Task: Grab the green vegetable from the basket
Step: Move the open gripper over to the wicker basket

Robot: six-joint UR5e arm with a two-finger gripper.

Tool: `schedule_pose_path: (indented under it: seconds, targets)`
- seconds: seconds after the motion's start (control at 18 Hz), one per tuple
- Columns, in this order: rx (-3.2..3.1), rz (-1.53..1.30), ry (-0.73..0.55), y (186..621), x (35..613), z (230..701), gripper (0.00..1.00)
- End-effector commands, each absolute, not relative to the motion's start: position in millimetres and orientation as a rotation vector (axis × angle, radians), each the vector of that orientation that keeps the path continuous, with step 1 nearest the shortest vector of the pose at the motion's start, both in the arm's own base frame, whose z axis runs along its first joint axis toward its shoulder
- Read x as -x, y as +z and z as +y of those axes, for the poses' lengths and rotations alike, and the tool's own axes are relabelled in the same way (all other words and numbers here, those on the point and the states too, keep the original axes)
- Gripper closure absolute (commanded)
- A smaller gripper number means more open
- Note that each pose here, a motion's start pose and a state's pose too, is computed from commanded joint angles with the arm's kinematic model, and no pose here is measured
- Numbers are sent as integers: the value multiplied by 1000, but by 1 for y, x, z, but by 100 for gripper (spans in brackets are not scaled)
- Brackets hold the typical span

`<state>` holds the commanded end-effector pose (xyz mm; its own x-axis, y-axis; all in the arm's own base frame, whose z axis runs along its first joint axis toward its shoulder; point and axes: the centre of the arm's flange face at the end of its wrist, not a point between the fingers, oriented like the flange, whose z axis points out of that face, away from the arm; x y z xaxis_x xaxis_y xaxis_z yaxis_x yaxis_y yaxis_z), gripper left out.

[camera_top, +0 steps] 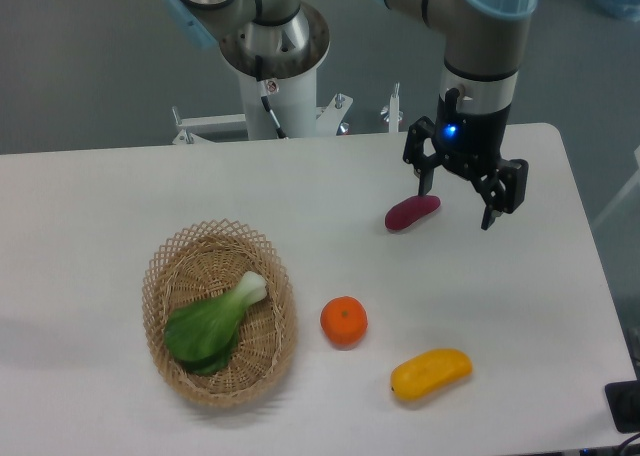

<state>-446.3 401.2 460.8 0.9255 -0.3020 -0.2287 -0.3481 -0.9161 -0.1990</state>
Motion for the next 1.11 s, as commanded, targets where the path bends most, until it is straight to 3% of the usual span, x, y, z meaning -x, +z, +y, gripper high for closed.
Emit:
schedule_pose_path:
  seconds: [0.44,0.67,1.0,1.11]
  targets:
    - [2840,512,332,443,416,400,0]
    - [2820,356,364,426,397,400,0]
    - [2804,222,300,426,365,438,0]
    - [2836,165,240,407,348,451,0]
